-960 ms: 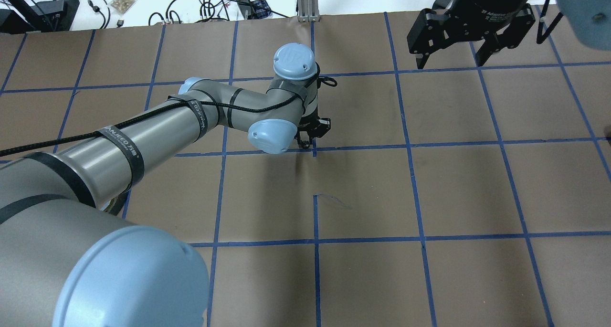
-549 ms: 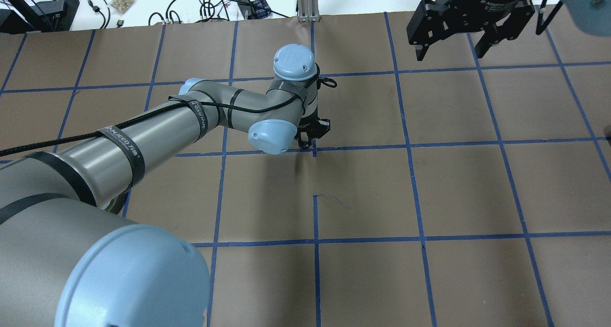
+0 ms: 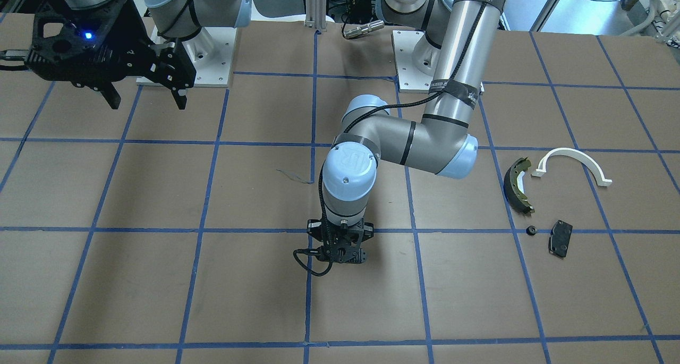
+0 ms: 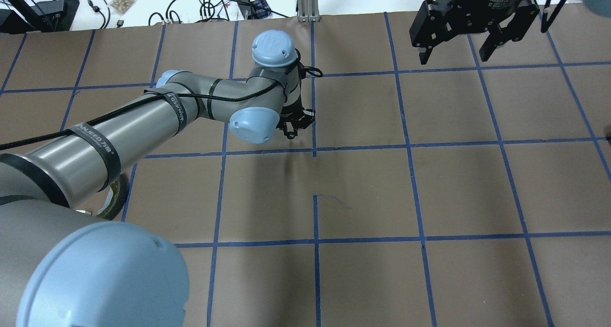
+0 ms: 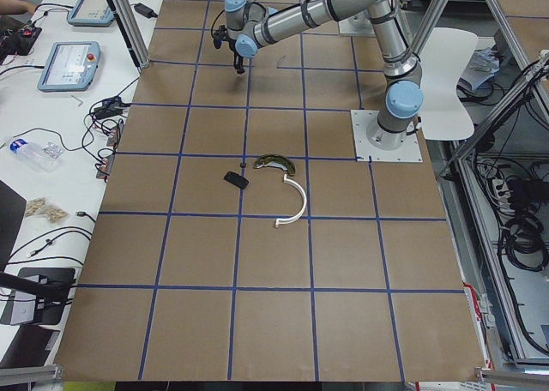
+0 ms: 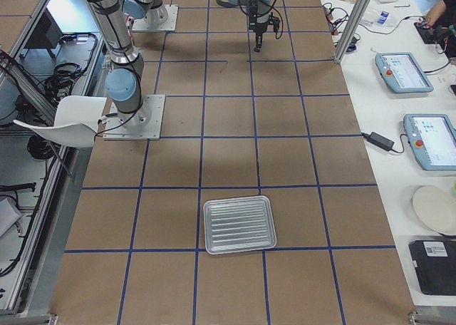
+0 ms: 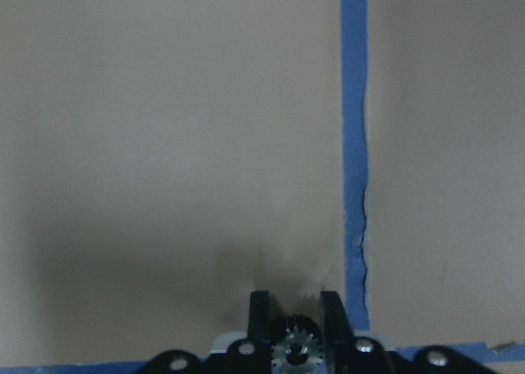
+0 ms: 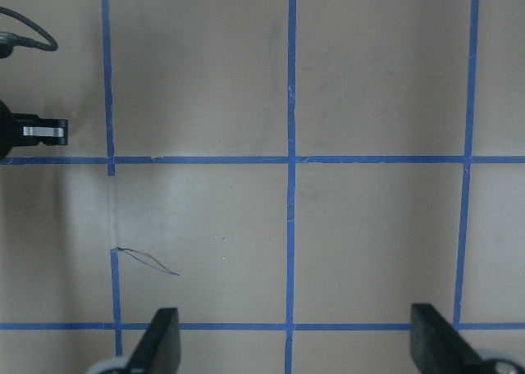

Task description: Place bearing gear from tray to pile

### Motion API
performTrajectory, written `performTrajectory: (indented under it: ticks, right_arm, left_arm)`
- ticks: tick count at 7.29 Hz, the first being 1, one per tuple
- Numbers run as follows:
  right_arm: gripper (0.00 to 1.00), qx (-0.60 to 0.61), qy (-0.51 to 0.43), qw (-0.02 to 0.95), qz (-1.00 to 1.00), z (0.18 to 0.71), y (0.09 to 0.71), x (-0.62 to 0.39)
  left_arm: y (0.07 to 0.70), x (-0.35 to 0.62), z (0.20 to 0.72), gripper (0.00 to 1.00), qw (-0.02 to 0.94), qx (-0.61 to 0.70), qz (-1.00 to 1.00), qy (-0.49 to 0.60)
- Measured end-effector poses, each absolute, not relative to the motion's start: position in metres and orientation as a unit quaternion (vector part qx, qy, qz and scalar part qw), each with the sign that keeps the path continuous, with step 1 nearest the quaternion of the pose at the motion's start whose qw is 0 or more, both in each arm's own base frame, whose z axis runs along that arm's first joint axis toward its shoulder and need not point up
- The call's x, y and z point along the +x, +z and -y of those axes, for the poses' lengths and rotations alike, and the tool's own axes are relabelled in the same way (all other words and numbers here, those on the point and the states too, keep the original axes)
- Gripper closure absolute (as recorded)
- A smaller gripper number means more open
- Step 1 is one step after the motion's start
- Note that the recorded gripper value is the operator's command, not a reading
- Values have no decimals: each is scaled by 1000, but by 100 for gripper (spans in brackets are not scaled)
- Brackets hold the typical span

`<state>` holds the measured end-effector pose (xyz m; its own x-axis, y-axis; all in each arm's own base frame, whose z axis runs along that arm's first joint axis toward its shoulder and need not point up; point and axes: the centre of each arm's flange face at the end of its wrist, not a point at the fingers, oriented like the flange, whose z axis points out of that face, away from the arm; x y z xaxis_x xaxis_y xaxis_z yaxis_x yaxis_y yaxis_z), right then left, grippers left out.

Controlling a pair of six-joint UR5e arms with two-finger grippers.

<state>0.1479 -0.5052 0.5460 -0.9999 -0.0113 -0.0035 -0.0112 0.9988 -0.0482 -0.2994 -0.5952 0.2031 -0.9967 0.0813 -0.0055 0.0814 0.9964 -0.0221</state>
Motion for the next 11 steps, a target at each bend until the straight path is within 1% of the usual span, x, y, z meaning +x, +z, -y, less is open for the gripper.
performTrajectory:
  ticks: [1,3,6,9,11]
  right_arm:
    - [0,-6,-25,2,-1000,505,546,148]
    - [0,-7,-26,4,-1000,505,546,148]
    - [0,-7,-28,5,-1000,505,548,149]
    - [0,-7,-26,7,-1000,505,546,149]
    - [0,-8,-24,7,-1000,505,544,149]
  left_arm:
    - [219,-266,602,82,10,53,-998,-11]
    - [252,-167,616,82,20,79,-996,-18]
    - [255,0,601,82,43,134,-990,-5]
    - [253,124,589,82,56,169,-984,-2]
    - [236,194,566,82,36,174,-984,9]
